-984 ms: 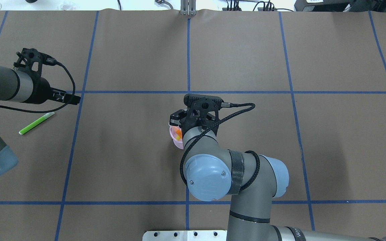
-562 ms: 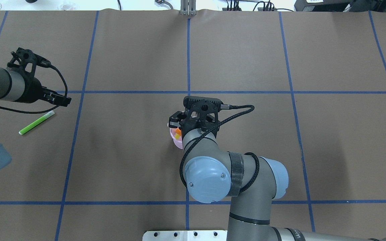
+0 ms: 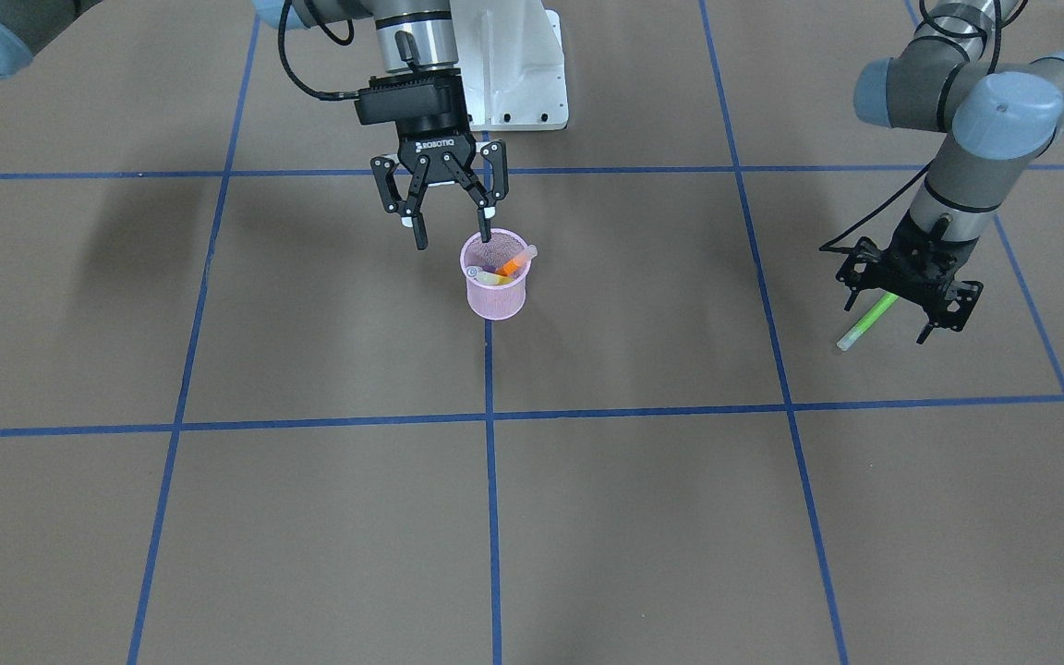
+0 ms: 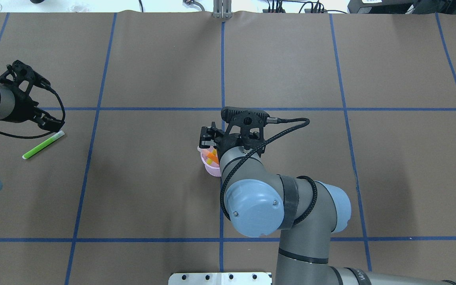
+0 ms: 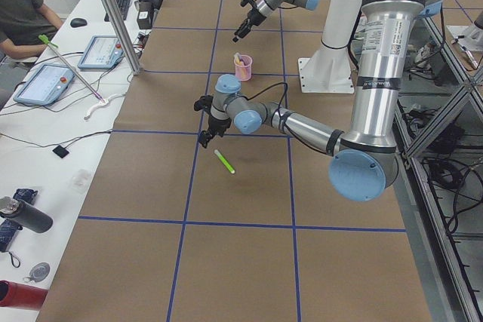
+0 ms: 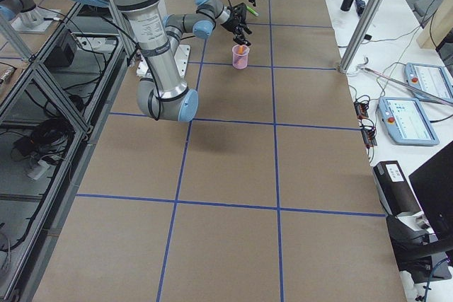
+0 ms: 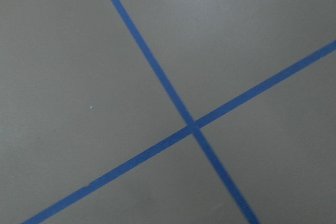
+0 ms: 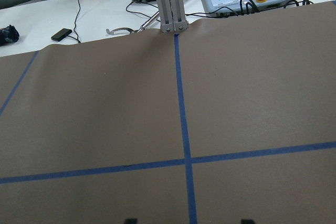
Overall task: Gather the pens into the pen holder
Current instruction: 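Open the right gripper over the cup and withdraw the right arm, then grasp the green marker with the left gripper and lift it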
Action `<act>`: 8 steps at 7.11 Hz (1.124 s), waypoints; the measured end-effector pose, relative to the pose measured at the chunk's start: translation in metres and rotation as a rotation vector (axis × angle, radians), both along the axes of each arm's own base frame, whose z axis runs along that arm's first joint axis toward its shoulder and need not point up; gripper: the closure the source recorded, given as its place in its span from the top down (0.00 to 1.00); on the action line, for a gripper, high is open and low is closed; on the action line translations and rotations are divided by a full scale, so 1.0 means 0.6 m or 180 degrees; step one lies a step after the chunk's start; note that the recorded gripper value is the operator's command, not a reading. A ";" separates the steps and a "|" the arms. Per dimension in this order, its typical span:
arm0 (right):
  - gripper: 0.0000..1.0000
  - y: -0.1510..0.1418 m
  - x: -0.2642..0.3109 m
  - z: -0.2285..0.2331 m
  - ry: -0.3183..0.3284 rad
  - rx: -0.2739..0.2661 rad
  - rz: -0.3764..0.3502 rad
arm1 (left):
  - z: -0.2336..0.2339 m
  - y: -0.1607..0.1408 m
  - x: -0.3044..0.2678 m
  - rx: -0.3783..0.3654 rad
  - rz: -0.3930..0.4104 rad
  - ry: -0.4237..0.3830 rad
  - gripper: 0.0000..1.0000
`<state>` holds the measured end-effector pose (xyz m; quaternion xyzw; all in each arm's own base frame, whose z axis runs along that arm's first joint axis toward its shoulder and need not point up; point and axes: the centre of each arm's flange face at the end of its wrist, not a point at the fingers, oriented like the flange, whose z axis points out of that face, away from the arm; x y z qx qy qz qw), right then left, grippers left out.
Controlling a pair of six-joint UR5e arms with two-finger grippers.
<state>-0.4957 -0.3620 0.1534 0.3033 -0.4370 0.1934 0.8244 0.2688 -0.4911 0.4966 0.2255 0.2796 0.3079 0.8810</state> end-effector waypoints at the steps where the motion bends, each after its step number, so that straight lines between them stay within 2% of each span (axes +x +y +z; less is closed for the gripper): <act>1: 0.99 -0.028 0.048 0.025 -0.0026 -0.0159 -0.0136 | 0.021 -0.005 -0.004 -0.0009 0.0278 -0.0093 0.96; 3: 0.99 -0.073 0.141 0.075 -0.0040 -0.0427 -0.0336 | 0.060 -0.032 0.025 -0.0199 0.0637 -0.0072 0.87; 5: 0.99 -0.097 0.222 0.118 0.0049 -0.0526 -0.0483 | 0.071 -0.051 0.052 -0.0336 0.0763 0.0010 0.51; 6: 0.99 -0.104 0.246 0.133 0.0082 -0.0561 -0.0539 | 0.071 -0.053 0.055 -0.0349 0.0778 0.0023 0.42; 8: 0.99 -0.108 0.259 0.140 0.0103 -0.0581 -0.0565 | 0.074 -0.050 0.055 -0.0379 0.0801 0.0048 0.43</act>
